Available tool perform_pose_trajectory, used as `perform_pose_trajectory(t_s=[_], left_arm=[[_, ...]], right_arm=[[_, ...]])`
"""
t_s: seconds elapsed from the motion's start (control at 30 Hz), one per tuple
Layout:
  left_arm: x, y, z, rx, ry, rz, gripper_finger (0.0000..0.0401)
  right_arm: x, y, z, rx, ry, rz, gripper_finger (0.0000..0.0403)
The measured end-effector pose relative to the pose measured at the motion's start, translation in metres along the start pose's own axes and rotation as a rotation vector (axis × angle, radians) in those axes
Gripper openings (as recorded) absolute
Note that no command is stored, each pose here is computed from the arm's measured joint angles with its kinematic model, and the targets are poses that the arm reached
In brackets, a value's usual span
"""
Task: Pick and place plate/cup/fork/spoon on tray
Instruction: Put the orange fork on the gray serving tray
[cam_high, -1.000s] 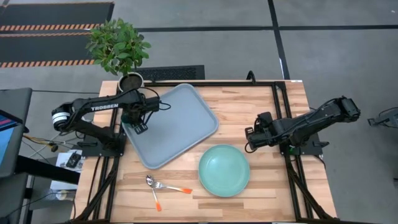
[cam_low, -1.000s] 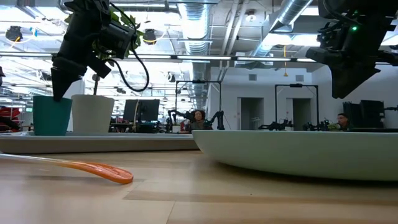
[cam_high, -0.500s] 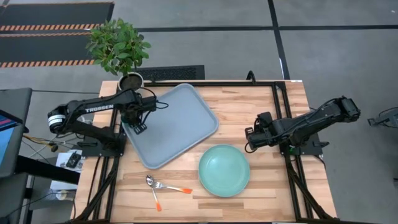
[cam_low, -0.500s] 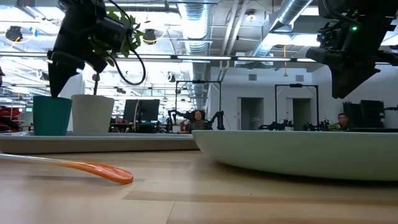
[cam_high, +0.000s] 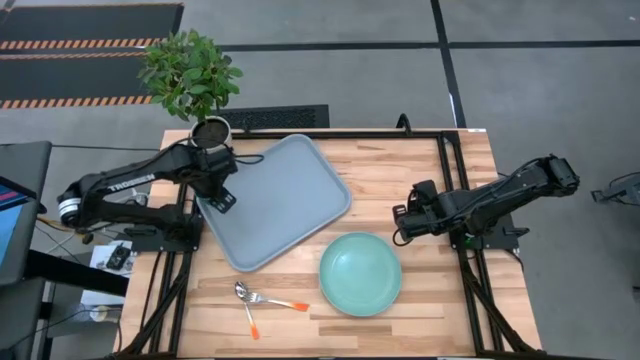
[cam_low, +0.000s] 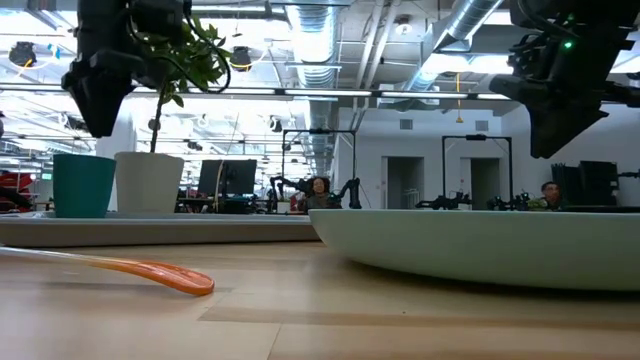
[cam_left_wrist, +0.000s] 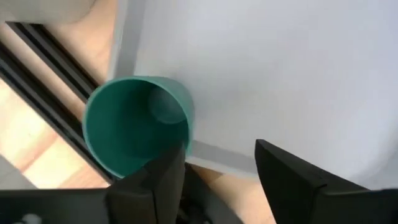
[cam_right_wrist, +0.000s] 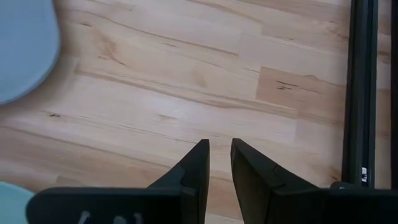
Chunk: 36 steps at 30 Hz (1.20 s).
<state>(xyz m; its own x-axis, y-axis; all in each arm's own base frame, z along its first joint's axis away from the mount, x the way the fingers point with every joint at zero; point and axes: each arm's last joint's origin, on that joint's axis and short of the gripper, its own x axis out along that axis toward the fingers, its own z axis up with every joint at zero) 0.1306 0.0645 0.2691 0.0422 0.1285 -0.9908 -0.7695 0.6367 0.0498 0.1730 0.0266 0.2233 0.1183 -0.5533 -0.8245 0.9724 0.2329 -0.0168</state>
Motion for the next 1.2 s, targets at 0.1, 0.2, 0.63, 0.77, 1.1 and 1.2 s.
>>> perform_pose_trajectory(t_s=[0.1,0.2,0.63,0.77,1.1,1.2], left_arm=[[-0.002,0.001,-0.002,-0.026,-0.013,-0.017,0.0193],[-0.004,0.002,-0.004,-0.043,-0.019,-0.039,0.0197],[-0.014,0.001,-0.008,-0.108,-0.103,-0.19,0.0197],[-0.017,0.003,-0.011,-0.123,-0.118,-0.203,0.0197],[-0.02,0.004,-0.015,-0.138,-0.12,-0.244,0.0197],[-0.02,0.004,-0.015,-0.142,-0.116,-0.252,0.0197]], right_arm=[[0.0,0.002,0.0,-0.02,0.0,0.014,0.0091],[0.0,0.004,0.0,-0.035,-0.001,0.04,0.0093],[-0.001,0.009,-0.002,-0.028,0.007,0.09,0.0155],[-0.002,0.011,-0.002,-0.019,0.034,0.102,0.0189],[-0.002,0.012,-0.005,-0.016,0.127,0.119,0.0212],[-0.004,0.013,-0.008,-0.024,0.153,0.134,0.021]])
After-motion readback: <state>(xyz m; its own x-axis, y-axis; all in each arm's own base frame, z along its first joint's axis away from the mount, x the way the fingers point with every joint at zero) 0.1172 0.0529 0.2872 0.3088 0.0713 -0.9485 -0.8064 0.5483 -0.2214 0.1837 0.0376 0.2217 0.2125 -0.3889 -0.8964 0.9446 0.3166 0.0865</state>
